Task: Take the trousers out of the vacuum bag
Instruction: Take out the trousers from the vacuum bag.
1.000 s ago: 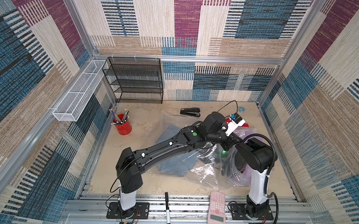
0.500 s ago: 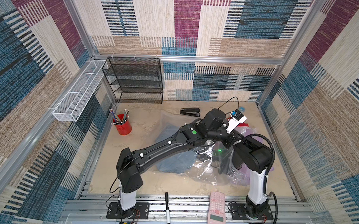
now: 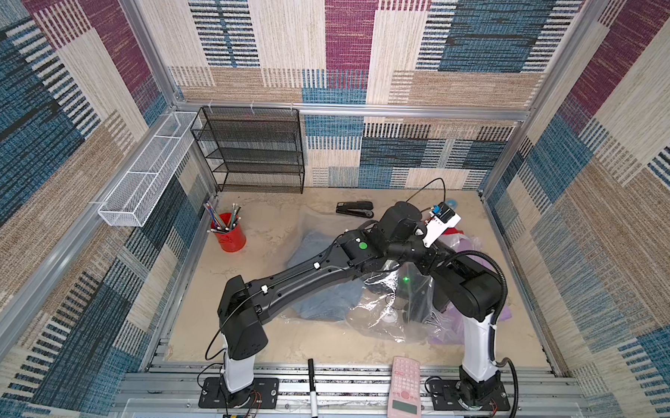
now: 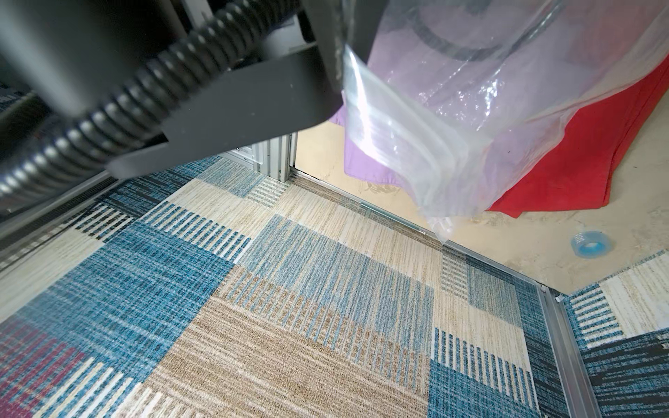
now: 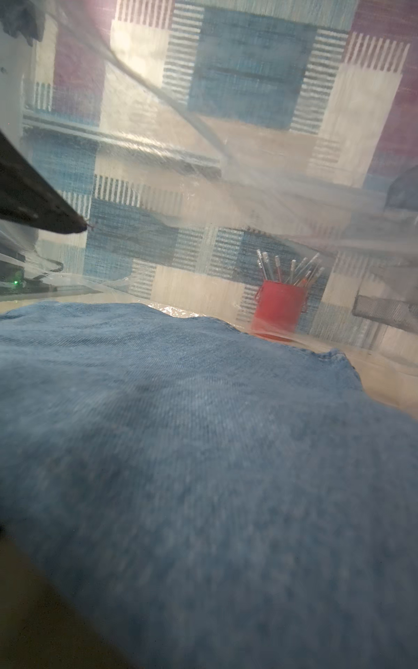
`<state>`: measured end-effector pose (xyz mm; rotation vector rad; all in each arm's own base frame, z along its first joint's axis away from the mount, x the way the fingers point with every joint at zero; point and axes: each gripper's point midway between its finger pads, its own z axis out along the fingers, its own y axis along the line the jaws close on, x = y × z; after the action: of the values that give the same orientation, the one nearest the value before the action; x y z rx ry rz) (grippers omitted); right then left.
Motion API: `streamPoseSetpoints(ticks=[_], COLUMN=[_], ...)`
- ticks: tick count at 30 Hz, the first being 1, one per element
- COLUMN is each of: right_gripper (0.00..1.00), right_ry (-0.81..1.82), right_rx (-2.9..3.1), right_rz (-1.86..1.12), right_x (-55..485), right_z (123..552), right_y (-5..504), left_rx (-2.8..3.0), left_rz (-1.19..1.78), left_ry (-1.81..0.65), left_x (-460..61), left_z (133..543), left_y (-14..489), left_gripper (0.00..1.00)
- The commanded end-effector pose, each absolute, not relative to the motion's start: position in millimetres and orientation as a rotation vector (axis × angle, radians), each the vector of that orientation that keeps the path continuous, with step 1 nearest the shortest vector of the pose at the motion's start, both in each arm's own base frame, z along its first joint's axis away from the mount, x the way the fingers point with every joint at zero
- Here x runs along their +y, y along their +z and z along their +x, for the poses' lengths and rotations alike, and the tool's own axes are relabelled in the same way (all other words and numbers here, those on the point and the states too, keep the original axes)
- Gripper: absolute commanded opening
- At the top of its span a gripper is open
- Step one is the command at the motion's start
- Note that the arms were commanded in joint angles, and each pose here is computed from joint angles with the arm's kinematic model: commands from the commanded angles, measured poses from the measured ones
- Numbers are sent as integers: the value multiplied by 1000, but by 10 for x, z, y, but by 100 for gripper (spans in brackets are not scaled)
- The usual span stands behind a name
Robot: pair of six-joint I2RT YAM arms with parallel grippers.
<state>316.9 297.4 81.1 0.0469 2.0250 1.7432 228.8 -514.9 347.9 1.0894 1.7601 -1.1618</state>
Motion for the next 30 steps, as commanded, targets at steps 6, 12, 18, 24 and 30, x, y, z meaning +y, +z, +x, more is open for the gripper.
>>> streamPoseSetpoints(ticks=[6, 12, 18, 24, 30], right_gripper=[91, 91, 92, 91, 88], right_ry=[1779, 1815, 1835, 1814, 1804], right_rx=[1999, 2007, 1660, 1654, 1584], right_rz=[-9, -42, -174, -151, -229], right_x=[2981, 3034, 2962, 2964, 3013], right_z=[3054, 3015, 3014, 3089, 3087], right_y=[819, 791, 1540, 1450, 1656], left_rx=[1649, 1624, 1640, 1642, 1643], left_rz=[1108, 1119, 1124, 1122, 1129], left_ry=[-1216, -1228, -1229, -1224, -1216], left_x=[-5172, -5176, -5201, -5200, -5192], left_z=[2194, 2156, 2151, 2150, 2129], left_y=[3768, 3856, 3799, 3801, 3796], left_gripper=[0, 0, 0, 0, 0])
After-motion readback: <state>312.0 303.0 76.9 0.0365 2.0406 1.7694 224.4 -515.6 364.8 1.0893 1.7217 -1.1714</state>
